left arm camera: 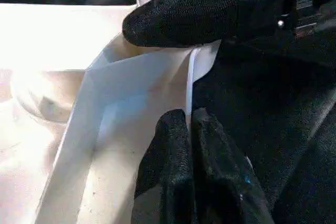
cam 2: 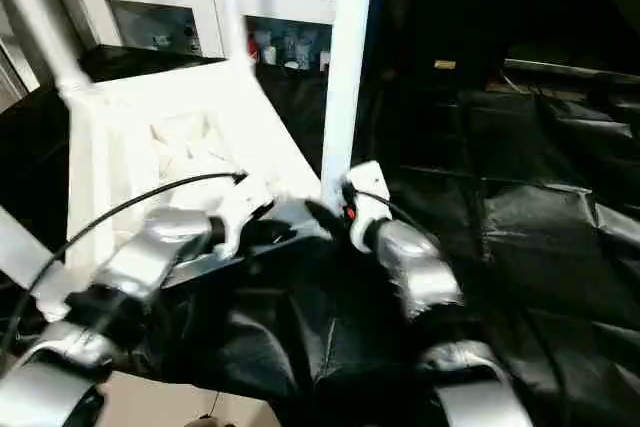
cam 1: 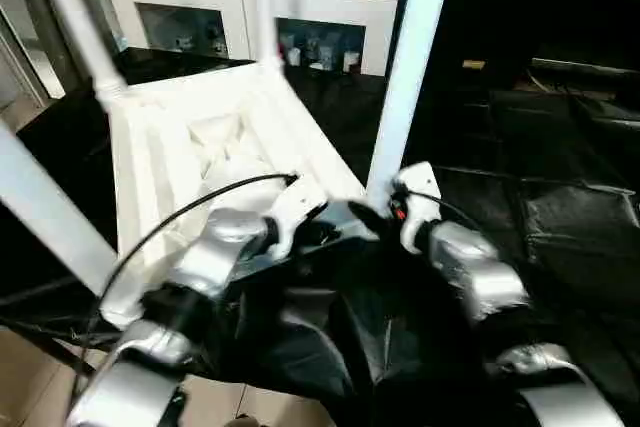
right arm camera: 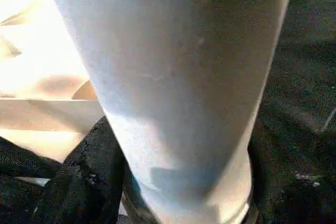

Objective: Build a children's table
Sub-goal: Rotate leg to tighten

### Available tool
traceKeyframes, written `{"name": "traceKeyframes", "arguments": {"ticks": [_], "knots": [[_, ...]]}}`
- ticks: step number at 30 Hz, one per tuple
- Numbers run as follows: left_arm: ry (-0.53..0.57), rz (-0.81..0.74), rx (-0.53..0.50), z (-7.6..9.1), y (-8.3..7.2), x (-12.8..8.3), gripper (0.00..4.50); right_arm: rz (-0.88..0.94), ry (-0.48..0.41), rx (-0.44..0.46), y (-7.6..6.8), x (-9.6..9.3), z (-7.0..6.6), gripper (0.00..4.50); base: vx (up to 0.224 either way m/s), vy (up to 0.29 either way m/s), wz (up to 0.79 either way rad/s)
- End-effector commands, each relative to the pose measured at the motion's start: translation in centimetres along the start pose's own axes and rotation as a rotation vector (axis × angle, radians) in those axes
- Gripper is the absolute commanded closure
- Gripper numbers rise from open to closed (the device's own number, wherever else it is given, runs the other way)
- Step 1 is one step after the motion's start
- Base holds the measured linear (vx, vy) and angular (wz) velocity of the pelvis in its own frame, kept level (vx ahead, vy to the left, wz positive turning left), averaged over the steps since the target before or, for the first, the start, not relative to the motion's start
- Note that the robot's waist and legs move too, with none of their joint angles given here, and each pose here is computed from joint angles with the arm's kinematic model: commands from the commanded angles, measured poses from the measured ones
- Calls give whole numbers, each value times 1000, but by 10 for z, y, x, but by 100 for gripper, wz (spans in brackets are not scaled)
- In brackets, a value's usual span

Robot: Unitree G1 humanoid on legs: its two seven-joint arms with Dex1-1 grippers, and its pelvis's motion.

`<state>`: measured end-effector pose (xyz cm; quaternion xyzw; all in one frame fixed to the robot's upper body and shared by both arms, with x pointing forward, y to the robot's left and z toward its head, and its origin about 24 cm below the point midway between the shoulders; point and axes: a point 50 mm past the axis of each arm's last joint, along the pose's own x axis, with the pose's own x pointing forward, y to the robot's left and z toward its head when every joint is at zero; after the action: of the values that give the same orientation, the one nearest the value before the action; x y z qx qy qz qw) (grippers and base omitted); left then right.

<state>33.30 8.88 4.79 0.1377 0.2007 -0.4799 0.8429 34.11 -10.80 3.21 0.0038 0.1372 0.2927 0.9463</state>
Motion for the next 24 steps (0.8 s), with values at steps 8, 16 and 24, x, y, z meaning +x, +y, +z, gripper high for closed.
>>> {"name": "traceKeyframes", "arguments": {"ticks": [8,16,24], "knots": [[-71,-48,49,11,0,-6,450,474,8,-61,50,-2,-8,81,0,0,0],[-37,-227,107,-2,-4,-31,450,667,54,-139,27,-27,-5,81,0,0,0],[-6,-371,105,-10,-10,-50,450,750,106,-181,10,-40,-2,116,0,0,0]]}}
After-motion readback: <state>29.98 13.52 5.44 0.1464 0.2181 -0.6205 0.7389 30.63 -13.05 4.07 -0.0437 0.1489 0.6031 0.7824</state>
